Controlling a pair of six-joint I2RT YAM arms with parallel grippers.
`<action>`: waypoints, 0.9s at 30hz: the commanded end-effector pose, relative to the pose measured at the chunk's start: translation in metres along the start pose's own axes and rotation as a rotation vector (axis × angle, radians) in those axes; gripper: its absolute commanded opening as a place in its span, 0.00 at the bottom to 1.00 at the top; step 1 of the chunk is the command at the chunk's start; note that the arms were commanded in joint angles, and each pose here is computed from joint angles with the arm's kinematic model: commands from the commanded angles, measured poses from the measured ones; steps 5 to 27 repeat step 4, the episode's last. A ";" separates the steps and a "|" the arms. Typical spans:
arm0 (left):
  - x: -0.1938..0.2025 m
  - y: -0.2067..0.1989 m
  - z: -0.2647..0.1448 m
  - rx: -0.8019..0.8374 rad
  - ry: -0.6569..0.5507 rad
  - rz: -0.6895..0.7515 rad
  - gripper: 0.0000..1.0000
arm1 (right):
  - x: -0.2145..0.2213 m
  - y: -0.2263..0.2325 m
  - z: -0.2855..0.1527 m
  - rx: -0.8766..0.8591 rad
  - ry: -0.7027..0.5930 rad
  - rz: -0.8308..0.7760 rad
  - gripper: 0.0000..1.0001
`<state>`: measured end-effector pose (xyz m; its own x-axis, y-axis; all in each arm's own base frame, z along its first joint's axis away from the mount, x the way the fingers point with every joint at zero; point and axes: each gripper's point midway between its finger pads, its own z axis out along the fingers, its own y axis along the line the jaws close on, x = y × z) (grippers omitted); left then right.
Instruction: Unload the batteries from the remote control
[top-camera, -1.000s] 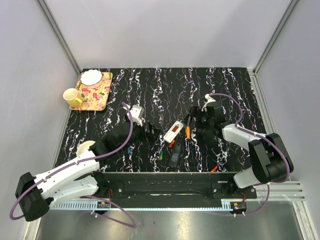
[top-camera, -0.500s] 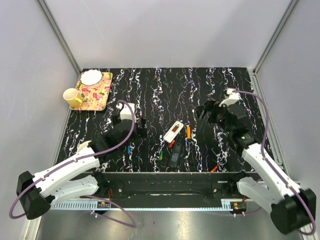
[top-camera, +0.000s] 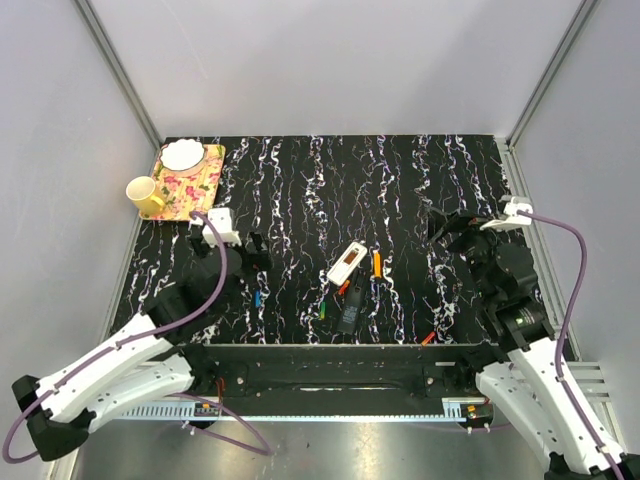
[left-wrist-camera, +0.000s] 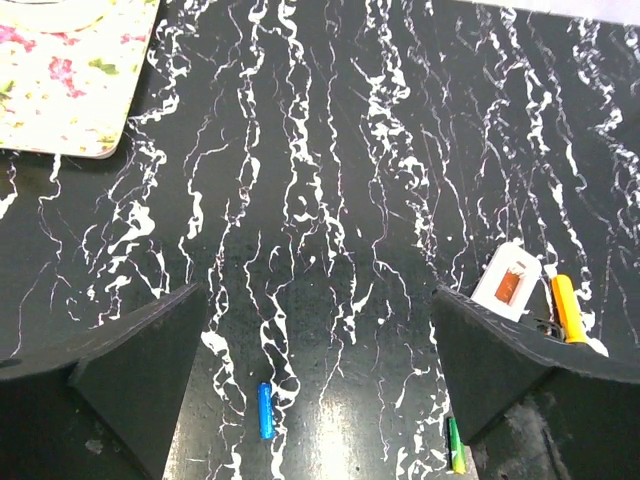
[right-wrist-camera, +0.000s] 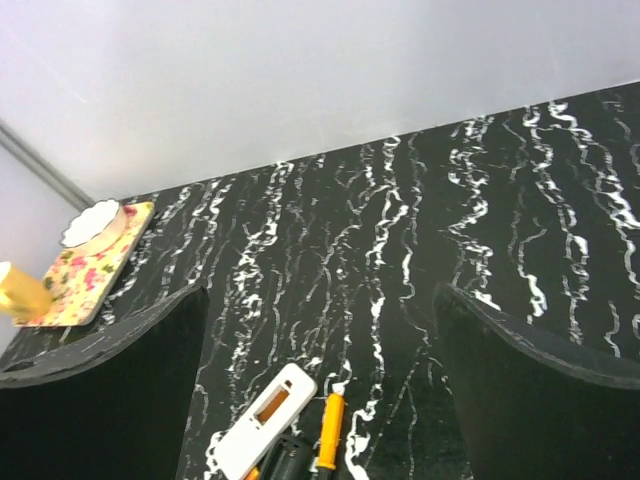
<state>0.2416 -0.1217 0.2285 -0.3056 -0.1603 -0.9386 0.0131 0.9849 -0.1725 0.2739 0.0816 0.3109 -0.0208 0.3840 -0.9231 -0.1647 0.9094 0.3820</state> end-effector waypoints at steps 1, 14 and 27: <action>-0.032 0.005 -0.009 0.004 -0.115 -0.025 0.99 | 0.002 -0.025 -0.002 0.108 -0.020 -0.060 1.00; -0.041 0.002 -0.013 0.066 -0.179 -0.014 0.98 | 0.006 -0.031 0.000 0.121 -0.035 -0.098 1.00; -0.041 0.002 -0.013 0.066 -0.179 -0.014 0.98 | 0.006 -0.031 0.000 0.121 -0.035 -0.098 1.00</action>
